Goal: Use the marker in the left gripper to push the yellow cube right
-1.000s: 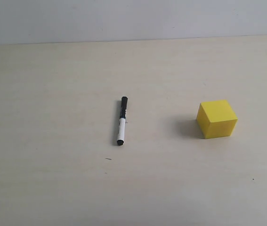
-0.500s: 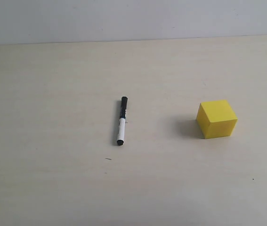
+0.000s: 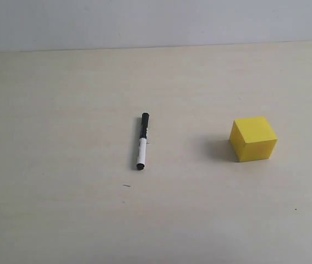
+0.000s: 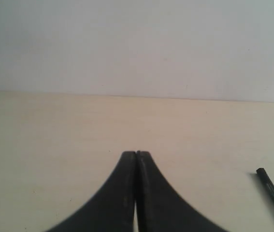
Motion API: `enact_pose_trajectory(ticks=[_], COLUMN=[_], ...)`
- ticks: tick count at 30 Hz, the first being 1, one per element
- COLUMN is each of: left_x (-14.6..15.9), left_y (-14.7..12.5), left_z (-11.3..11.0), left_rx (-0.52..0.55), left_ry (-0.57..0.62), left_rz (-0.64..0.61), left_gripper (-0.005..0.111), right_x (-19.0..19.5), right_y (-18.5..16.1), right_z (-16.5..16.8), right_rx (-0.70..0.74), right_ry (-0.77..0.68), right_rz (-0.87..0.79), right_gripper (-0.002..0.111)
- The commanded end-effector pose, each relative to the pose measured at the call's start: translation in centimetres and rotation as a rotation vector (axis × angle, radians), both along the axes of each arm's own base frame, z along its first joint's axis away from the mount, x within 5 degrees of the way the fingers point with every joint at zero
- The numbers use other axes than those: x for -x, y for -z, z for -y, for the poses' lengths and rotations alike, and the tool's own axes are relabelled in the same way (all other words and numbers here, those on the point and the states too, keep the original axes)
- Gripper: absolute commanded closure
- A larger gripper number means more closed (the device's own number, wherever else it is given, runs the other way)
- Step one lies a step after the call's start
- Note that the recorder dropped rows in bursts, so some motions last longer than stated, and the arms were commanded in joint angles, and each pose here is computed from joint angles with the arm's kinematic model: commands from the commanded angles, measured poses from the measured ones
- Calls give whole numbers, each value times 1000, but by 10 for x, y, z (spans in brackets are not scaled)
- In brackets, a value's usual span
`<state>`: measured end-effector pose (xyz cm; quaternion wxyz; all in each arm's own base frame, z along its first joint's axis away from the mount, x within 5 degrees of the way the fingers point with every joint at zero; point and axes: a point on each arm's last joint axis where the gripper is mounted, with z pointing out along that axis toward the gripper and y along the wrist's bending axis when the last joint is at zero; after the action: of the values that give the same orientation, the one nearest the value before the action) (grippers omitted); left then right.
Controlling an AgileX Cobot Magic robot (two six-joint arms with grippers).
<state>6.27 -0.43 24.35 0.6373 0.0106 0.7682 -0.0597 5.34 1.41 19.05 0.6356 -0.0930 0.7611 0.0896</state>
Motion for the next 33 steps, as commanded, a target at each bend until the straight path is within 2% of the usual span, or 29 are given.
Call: enact_pose_trajectory(ticks=[1,12,19,24,33], left_x=[0,1,3,5,3], left_y=[6,8,6,6,16], left_z=[-2,-3,1,5,5], left_rx=[31,39,-32,-8,10], left_ry=[-26,-44,19,48,37], left_rz=[-61,-81,-52,-7,-32], left_gripper=[107,107,107,107,107], right_x=[0,0,0,0,0], right_y=[0,0,0,0,0], right_z=[0,0,0,0,0], right_rx=[1,1,1,1,1], right_ry=[5,5,5,5,5], right_rz=[11,11,11,11,11], right_gripper=[108,108,108,108,108])
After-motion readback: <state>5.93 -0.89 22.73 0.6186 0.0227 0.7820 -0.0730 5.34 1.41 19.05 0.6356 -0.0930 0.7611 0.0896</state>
